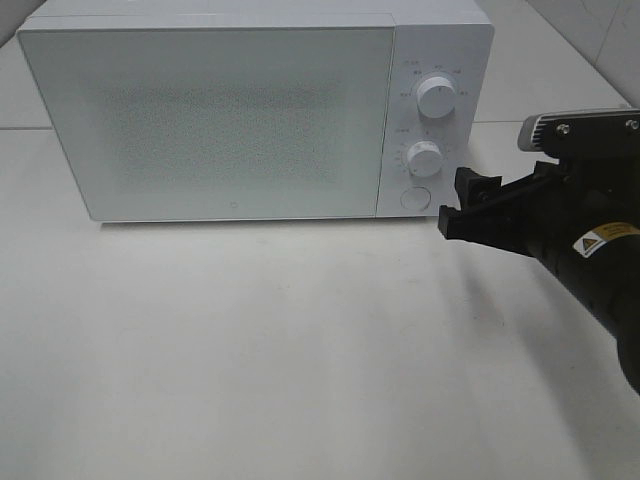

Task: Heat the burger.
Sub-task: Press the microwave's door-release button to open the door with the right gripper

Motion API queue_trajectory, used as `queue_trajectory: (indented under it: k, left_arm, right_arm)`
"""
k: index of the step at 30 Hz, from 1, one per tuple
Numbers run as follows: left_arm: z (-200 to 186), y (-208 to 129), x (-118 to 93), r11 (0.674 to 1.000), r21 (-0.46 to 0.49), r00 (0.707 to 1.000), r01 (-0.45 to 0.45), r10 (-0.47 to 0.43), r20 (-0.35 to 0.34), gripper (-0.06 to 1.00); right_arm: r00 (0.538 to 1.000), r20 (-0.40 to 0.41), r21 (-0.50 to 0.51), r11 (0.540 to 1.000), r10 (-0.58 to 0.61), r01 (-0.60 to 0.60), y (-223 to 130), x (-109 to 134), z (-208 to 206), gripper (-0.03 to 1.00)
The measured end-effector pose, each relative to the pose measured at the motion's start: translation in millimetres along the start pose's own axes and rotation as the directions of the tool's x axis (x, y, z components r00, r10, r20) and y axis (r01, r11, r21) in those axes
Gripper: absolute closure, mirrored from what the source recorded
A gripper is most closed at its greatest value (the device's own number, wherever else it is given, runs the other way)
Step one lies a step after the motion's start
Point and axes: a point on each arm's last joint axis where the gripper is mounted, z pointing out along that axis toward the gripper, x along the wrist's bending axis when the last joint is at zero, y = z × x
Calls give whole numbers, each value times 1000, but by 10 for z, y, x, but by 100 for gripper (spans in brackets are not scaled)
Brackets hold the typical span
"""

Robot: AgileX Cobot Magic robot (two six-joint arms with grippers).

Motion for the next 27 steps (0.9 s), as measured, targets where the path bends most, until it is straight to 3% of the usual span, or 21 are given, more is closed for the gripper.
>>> queue_trajectory:
  k: [6, 20, 24, 27]
  left_arm:
    - [0, 0, 0, 1000, 0, 1000, 0, 0, 0, -4]
    - [0, 0, 0, 1000, 0, 1000, 0, 0, 0, -4]
    - [0, 0, 0, 1000, 0, 1000, 0, 0, 0, -4]
    - [0, 0, 0, 1000, 0, 1000, 0, 0, 0, -4]
  right_arm:
    - [999, 50, 9, 1000, -22, 22, -123, 150, -71, 23]
    - [998, 53, 53, 998, -30, 28, -253, 266, -130, 23]
    - [998, 58, 51, 999, 16, -19, -253, 264, -130, 23]
    - [985, 64, 42, 986, 160, -163, -253, 264, -130, 23]
